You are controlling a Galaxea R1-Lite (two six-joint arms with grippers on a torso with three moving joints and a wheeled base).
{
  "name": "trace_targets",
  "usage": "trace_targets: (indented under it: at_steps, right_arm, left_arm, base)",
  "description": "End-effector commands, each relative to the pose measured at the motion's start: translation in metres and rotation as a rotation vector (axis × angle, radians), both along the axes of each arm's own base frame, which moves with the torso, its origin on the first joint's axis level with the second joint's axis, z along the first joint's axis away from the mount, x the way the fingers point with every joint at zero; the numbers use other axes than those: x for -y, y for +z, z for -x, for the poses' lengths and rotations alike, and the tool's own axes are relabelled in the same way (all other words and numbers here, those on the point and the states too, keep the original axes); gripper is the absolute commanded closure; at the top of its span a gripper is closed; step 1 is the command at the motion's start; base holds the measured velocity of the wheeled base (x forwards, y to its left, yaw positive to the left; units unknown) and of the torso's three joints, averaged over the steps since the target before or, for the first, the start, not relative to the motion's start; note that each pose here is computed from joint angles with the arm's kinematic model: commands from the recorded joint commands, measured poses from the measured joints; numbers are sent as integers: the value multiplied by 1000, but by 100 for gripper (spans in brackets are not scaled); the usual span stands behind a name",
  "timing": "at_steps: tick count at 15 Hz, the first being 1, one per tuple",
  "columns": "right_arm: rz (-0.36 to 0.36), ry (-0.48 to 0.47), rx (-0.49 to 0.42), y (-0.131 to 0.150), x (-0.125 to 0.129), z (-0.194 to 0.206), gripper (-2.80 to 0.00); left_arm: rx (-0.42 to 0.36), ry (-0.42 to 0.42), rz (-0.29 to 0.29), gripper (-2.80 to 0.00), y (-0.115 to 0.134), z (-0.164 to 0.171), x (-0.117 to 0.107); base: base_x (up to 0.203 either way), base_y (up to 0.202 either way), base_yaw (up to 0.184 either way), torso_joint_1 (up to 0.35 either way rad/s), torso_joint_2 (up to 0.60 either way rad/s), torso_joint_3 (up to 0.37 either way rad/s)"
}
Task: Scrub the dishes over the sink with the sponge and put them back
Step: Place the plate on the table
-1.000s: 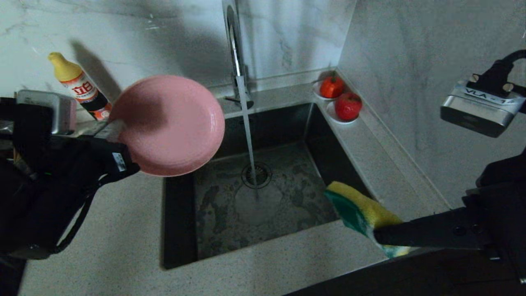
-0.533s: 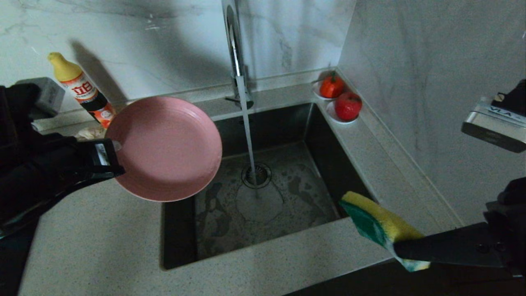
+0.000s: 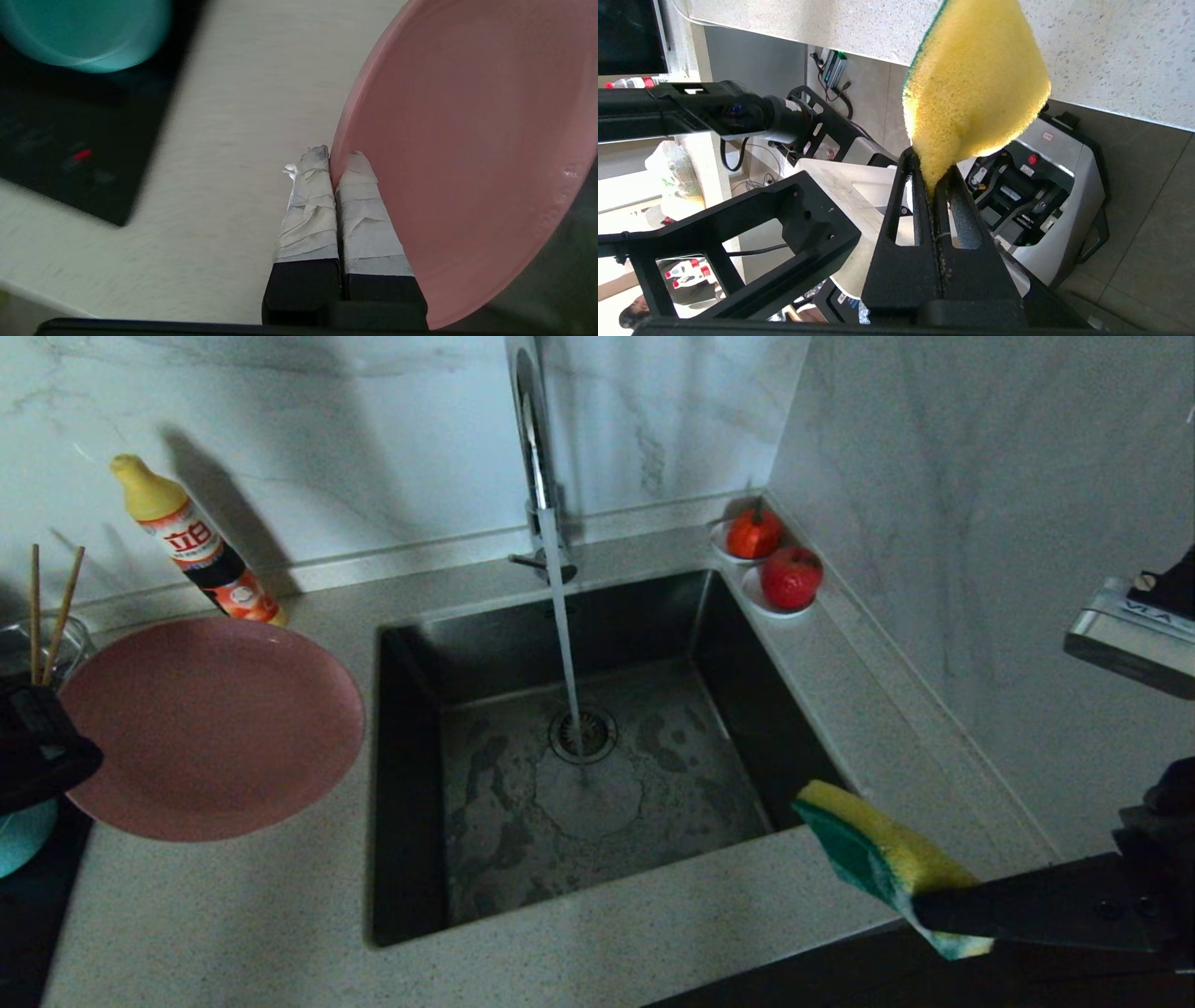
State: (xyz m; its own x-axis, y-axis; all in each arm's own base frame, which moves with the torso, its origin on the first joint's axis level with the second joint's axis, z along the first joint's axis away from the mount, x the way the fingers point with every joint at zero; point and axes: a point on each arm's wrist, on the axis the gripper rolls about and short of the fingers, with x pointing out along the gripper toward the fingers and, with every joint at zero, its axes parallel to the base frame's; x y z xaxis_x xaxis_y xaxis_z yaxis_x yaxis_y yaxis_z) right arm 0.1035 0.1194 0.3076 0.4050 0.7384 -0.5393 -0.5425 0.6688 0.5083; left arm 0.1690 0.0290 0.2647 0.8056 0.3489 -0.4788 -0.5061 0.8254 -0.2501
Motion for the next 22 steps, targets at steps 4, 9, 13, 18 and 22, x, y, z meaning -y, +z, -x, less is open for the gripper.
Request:
trace_targets:
  at_steps: [4,9,13,18,22]
  right_arm:
    - [9,-2,-14,-3,-1,-2,0]
    - [13,1,-16,-3,-4,-3,0]
    - [14,1,-20,-4,-4,-3,0]
    - [13,6,-23,-4,-3,-2,0]
    - [7,6,-18,-3,-2,-2,0]
  left_arm:
    - [-69,135,97,0,-32,-17,-48]
    - [-91,141,170,0,-78,-53,-84]
    - [-115,113,212,0,-95,-66,-94]
    - [-107,152,219,0,-110,-76,-115]
    - [-119,147,216,-280,-112,-75,-116]
  base:
    - [0,0,0,0,0,0]
    - [0,0,0,0,0,0]
    - [0,0,0,0,0,0]
    - [0,0,0,0,0,0]
    - [0,0,0,0,0,0]
